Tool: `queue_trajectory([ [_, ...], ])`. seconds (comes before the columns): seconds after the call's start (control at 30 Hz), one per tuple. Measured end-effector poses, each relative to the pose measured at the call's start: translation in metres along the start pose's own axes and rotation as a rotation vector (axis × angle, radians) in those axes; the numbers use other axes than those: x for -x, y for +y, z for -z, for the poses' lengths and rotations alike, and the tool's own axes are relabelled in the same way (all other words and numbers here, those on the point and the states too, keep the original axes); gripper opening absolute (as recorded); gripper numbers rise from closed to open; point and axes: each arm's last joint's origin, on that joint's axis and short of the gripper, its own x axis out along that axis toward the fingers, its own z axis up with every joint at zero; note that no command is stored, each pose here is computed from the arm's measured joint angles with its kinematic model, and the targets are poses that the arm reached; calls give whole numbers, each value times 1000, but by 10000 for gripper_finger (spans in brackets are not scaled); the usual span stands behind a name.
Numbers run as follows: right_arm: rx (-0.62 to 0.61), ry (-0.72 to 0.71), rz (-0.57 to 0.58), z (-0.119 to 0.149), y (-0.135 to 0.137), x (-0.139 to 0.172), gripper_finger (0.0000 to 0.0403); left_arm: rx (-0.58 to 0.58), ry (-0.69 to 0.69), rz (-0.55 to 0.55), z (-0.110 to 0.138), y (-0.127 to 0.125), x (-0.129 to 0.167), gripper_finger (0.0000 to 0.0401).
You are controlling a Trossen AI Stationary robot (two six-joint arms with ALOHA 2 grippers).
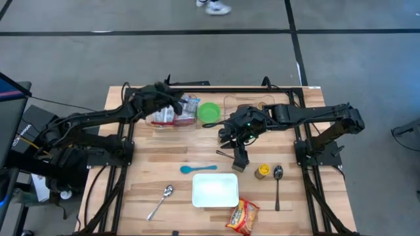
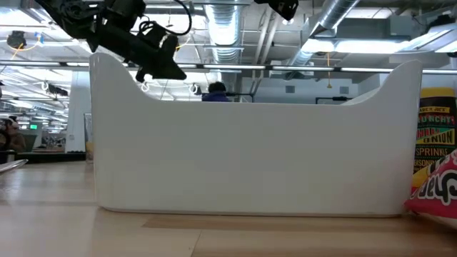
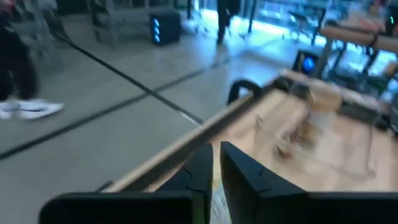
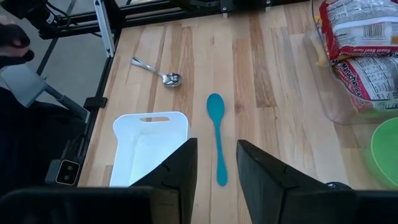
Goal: Pick & Place Food Item
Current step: Put the blue noodle pack into the left transparent bin
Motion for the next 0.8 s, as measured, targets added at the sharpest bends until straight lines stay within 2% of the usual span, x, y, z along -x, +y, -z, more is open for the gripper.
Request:
queue_trajectory([
  [0.1,17,0,0,0,0,0,107,9,-24,-23,-3,6,-1,4],
  [0.33,27,-24,-3,-2,0,0,107,19,-17,-65,-2,17,-5,1],
  [0.5,35,-66,-9,-6,1,0,107,17,34,-45,8,20,-15,1],
  [0.8,36,-70,-10,-7,1,0,107,19,115,-88,30,30,-37,1],
])
